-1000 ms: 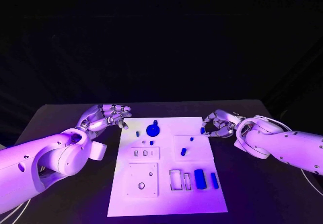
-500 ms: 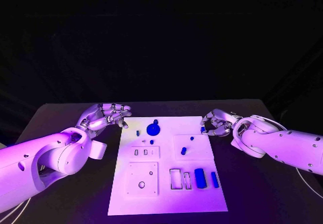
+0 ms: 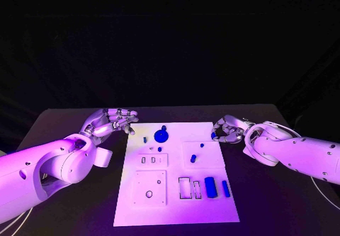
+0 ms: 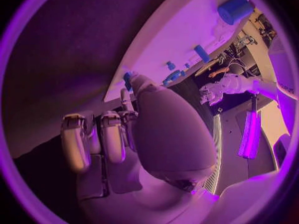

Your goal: Assemble the parts on the task board

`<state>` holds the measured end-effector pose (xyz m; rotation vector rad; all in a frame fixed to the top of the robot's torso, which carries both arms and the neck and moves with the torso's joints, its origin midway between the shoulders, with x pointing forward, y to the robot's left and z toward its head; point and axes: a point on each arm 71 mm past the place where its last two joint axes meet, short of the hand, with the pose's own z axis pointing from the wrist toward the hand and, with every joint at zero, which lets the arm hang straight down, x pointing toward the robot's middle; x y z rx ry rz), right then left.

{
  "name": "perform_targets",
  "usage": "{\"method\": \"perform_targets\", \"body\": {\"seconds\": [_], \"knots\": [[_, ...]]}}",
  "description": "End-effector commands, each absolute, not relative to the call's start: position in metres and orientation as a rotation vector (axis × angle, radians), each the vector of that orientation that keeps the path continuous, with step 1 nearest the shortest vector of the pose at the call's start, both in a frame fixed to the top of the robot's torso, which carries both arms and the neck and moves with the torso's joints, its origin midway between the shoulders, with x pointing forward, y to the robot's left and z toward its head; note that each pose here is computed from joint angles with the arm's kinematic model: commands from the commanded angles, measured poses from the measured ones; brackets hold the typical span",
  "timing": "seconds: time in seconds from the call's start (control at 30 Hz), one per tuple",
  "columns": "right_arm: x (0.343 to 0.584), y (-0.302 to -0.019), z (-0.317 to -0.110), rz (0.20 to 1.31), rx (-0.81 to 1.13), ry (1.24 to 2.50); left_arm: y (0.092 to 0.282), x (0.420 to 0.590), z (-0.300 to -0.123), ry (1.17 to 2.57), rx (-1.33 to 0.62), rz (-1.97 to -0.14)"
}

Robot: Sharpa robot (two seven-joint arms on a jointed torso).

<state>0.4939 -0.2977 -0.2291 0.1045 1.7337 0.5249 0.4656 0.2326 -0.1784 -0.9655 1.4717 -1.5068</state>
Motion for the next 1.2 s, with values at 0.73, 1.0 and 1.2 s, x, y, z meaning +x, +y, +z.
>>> {"method": "perform_targets", "body": {"seconds": [0.73,1.0,1.2], "knots": [[0.4948,-0.2942,-0.2303,0.512,0.112,1.724,0.2308,0.4652,-0.1775,1.478,-0.952,-1.527],[0.4957,-0.2925,-0.2305,0.499,0.113,1.718,0.2311,0.4653,-0.1776,1.478,-0.953,-1.526],[0.4955,-0.2909,-0.2290,0.501,0.114,1.694,0.2311,0.4656,-0.1777,1.478,-0.953,-1.525]]}}
